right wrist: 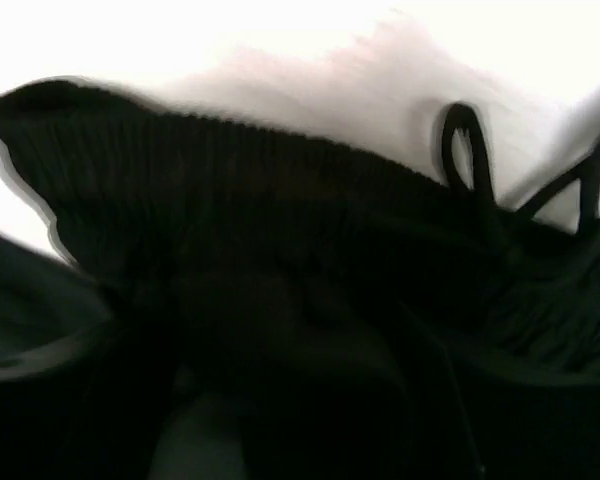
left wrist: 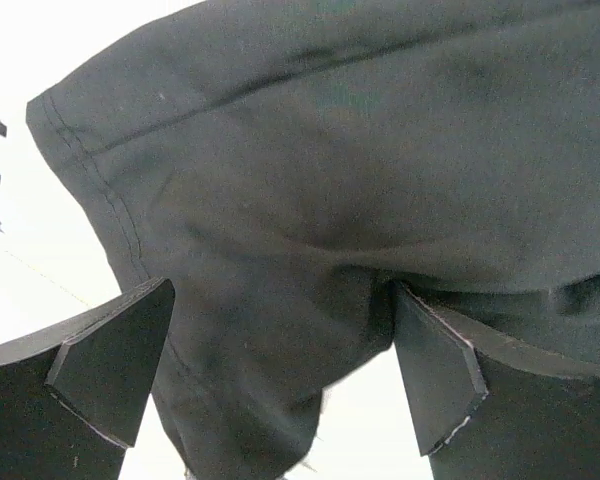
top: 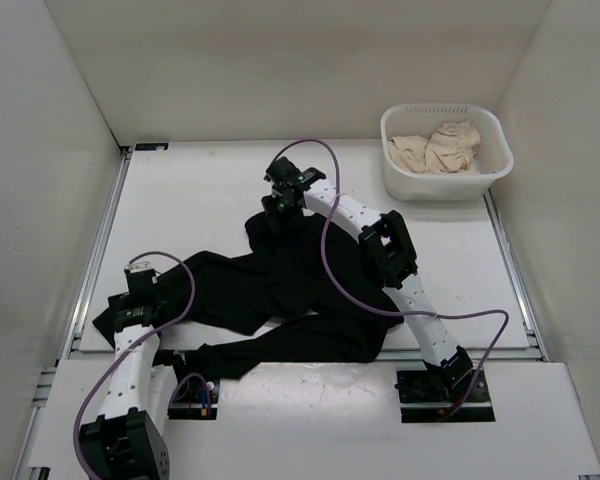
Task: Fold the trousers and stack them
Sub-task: Flatten the trousers out
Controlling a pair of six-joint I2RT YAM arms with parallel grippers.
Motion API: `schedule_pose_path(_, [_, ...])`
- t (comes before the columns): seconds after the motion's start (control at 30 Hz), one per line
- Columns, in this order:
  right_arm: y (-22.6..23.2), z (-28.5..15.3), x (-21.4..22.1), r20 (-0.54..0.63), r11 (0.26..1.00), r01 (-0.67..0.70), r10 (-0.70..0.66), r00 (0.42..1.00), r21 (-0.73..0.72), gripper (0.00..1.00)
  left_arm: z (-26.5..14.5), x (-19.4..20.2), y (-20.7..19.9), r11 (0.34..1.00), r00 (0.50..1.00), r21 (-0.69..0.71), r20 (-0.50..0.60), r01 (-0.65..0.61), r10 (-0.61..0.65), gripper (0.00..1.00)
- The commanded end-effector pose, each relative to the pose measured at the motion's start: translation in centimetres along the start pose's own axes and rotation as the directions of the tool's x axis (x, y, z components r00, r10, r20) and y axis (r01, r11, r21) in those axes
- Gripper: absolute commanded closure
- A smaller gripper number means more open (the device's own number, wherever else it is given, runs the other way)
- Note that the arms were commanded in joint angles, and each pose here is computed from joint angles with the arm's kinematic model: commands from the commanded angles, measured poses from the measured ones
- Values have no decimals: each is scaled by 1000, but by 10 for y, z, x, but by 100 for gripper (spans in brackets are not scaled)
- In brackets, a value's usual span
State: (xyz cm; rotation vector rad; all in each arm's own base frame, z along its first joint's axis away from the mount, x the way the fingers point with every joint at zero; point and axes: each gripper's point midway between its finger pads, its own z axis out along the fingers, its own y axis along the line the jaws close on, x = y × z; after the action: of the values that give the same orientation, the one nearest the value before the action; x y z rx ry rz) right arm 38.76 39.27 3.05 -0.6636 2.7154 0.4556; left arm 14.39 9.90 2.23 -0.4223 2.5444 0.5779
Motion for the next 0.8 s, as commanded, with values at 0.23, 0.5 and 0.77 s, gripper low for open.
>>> schedule_pose_path(0.23, [51, -158, -115, 430, 981, 13, 74, 900, -196, 100, 12, 30, -10, 998, 991, 35, -126, -43, 47, 86])
schedule_pose_path(0.5, [-46, -355, -122, 710, 950, -250, 307, 634, -187, 100, -14, -92, 6, 999, 996, 22, 72, 50, -51, 86])
schedule_pose_path(0.77, [-148, -339, 29, 646, 837, -546, 435, 627, -33, 100, -43, -151, -14, 989, 998, 150, 59, -7, -2, 70])
